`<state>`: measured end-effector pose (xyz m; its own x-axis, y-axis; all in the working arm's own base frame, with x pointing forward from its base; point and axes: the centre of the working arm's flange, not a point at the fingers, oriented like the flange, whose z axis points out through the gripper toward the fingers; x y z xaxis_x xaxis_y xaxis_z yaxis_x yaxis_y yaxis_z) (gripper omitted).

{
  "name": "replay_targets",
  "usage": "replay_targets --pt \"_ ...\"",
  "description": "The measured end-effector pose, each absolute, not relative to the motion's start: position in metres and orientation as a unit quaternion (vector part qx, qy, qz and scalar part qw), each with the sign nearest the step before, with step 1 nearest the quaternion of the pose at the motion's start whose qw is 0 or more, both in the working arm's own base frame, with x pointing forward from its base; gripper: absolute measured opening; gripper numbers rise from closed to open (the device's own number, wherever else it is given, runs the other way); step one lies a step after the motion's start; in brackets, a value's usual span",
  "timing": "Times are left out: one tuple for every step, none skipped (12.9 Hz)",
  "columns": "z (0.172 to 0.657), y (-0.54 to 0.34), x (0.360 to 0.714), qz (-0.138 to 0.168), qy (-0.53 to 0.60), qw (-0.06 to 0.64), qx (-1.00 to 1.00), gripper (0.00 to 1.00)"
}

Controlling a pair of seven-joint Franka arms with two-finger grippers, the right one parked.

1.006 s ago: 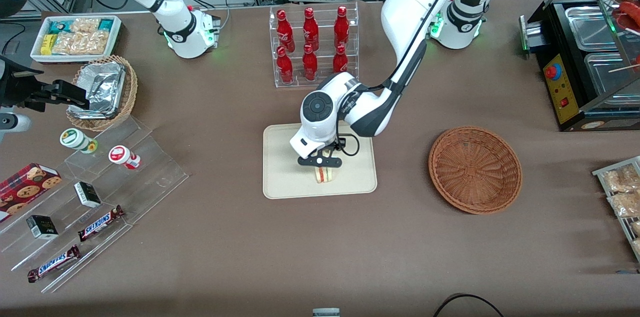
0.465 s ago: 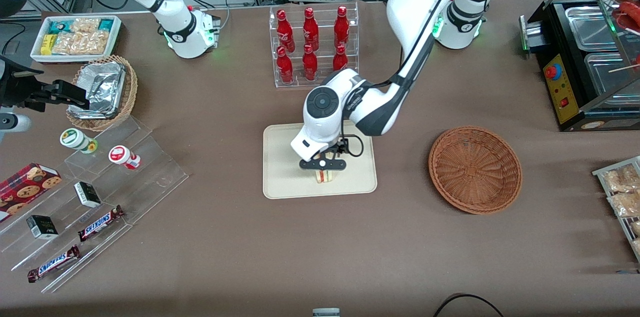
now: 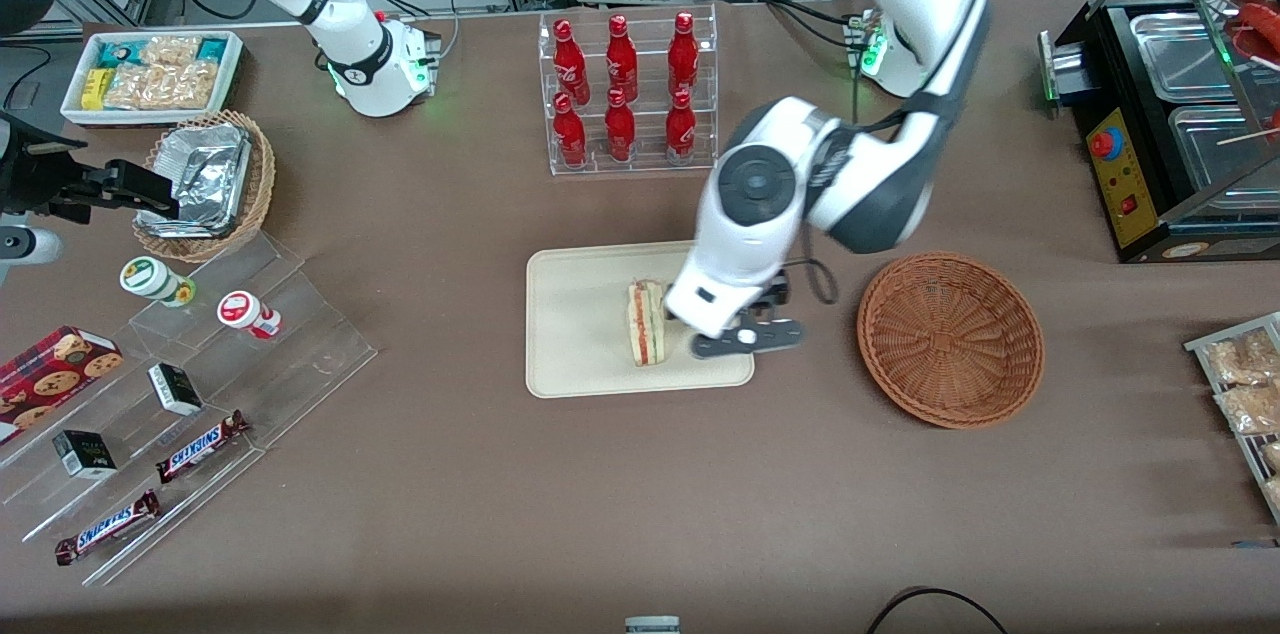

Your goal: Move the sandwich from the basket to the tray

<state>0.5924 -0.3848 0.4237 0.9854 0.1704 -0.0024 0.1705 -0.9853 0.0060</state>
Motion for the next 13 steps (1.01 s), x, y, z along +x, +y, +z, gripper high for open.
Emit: replay_targets --pt "0.433 -0.36 0.599 0.002 0.094 0.0 0.996 1.0" --pt "0.441 -0.333 0.605 0.002 0.094 -0.003 0.996 1.0" --pt "0.447 -0.305 0.608 0.002 0.088 -0.004 0.996 1.0" --pt "0.455 -0.277 0.61 0.001 0.081 -0.006 0.997 1.0" --pt "0.464 -0.25 0.61 0.001 0.071 -0.006 0.997 1.0" --pt "0.475 -0.224 0.609 -0.002 0.056 -0.007 0.998 1.0" --pt "0.487 -0.2 0.606 -0.006 0.039 -0.009 0.999 1.0" --pt "0.5 -0.179 0.602 -0.01 0.023 -0.01 1.0 1.0" --pt "0.512 -0.16 0.6 -0.012 0.011 -0.011 1.0 1.0" --pt "0.523 -0.141 0.597 -0.014 0.002 -0.011 1.0 1.0" --pt "0.533 -0.123 0.594 -0.016 -0.007 -0.011 1.0 1.0" --pt "0.541 -0.105 0.592 -0.015 -0.014 -0.01 1.0 1.0" --pt "0.547 -0.087 0.592 -0.012 -0.021 -0.009 1.0 1.0"
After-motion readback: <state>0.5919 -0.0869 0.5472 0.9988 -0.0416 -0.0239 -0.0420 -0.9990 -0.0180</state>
